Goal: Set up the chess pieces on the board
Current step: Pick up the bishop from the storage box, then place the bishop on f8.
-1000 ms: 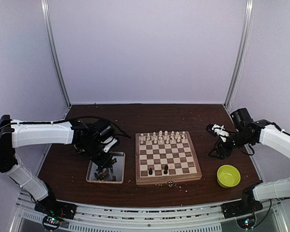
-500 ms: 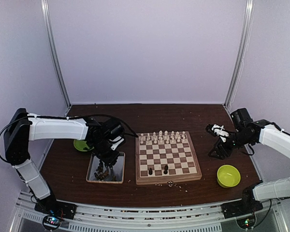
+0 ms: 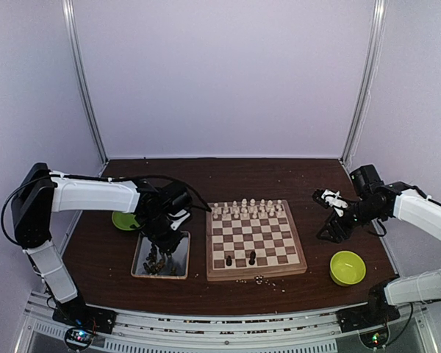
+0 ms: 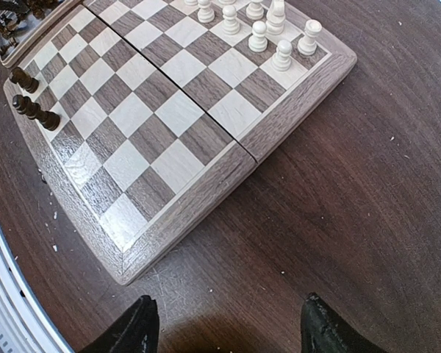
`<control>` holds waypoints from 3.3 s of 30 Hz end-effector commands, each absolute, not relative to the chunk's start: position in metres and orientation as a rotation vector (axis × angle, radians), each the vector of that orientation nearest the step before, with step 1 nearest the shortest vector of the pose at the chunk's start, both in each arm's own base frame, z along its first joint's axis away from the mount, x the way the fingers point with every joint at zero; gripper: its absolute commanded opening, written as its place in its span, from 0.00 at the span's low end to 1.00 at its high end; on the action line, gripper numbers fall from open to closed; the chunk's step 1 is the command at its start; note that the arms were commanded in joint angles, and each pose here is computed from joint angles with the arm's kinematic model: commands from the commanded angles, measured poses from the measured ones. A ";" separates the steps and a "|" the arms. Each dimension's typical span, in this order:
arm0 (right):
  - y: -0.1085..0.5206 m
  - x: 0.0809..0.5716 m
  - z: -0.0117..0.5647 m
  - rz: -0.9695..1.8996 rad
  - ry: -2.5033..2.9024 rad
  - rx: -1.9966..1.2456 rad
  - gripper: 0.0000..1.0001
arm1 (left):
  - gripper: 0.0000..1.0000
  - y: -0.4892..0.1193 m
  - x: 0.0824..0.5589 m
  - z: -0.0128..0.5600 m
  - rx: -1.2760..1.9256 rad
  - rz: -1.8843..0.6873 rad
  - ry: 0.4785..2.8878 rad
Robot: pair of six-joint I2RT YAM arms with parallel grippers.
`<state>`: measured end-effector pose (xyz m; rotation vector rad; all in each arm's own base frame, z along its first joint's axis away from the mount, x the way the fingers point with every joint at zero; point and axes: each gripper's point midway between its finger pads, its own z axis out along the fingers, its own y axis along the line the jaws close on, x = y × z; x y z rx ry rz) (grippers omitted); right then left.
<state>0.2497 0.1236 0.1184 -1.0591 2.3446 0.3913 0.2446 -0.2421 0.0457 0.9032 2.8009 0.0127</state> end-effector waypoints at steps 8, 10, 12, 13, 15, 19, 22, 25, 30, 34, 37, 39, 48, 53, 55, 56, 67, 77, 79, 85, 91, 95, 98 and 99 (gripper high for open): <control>0.123 0.252 0.121 0.373 2.346 -1.072 0.66 | 0.28 -0.243 0.246 0.044 0.916 0.033 2.801; 0.123 0.252 0.121 0.373 2.346 -1.072 0.66 | 0.26 -0.244 0.245 0.043 0.920 0.027 2.806; 0.123 0.252 0.121 0.373 2.348 -1.072 0.66 | 0.23 -0.245 0.244 0.042 0.928 0.023 2.810; 0.123 0.252 0.121 0.373 2.347 -1.073 0.66 | 0.22 -0.245 0.243 0.041 0.927 0.021 2.812; 0.123 0.251 0.121 0.373 2.348 -1.074 0.66 | 0.20 -0.245 0.242 0.040 0.935 0.020 2.816; 0.123 0.251 0.121 0.374 2.349 -1.074 0.66 | 0.20 -0.246 0.240 0.035 0.948 0.023 2.829; 0.123 0.251 0.120 0.375 2.351 -1.075 0.66 | 0.17 -0.247 0.238 0.035 0.958 0.014 2.830; 0.123 0.251 0.120 0.376 2.351 -1.075 0.66 | 0.11 -0.251 0.237 0.037 0.967 -0.012 2.828; 0.123 0.251 0.119 0.378 2.356 -1.076 0.66 | 0.06 -0.266 0.232 0.047 0.997 -0.141 2.811; 0.123 0.251 0.119 0.378 2.356 -1.077 0.66 | 0.06 -0.286 0.223 0.060 1.043 -0.338 2.774; 0.123 0.251 0.118 0.377 2.358 -1.078 0.67 | 0.05 -0.293 0.219 0.065 1.058 -0.413 2.757; 0.123 0.251 0.119 0.378 2.357 -1.077 0.67 | 0.05 -0.296 0.217 0.064 1.065 -0.441 2.755; 0.123 0.251 0.118 0.378 2.362 -1.078 0.66 | 0.05 -0.299 0.216 0.065 1.060 -0.471 2.753; 0.123 0.251 0.117 0.379 2.365 -1.079 0.67 | 0.06 -0.312 0.227 0.105 1.058 -0.455 2.611; 0.123 0.251 0.117 0.377 2.364 -1.079 0.67 | 0.06 -0.329 0.223 0.125 1.113 -0.483 2.511; 0.123 0.251 0.117 0.378 2.365 -1.081 0.67 | 0.06 -0.338 0.221 0.134 1.131 -0.505 2.472; 0.123 0.250 0.118 0.370 2.361 -1.082 0.67 | 0.07 -0.421 0.207 0.162 1.369 -0.569 2.249; 0.123 0.250 0.119 0.370 2.356 -1.083 0.67 | 0.07 -0.446 0.203 0.139 1.482 -0.512 2.243; 0.123 0.250 0.119 0.371 2.357 -1.085 0.67 | 0.07 -0.450 0.202 0.134 1.494 -0.496 2.242; 0.123 0.250 0.120 0.370 2.355 -1.087 0.67 | 0.07 -0.458 0.200 0.122 1.523 -0.460 2.242; 0.123 0.250 0.119 0.371 2.358 -1.087 0.67 | 0.08 -0.458 0.196 0.108 1.557 -0.426 2.261; 0.123 0.249 0.118 0.371 2.362 -1.088 0.67 | 0.08 -0.457 0.196 0.104 1.566 -0.412 2.266; 0.123 0.250 0.118 0.370 2.362 -1.087 0.67 | 0.08 -0.456 0.195 0.102 1.569 -0.411 2.270; 0.123 0.250 0.118 0.371 2.362 -1.087 0.67 | 0.08 -0.456 0.195 0.102 1.570 -0.412 2.269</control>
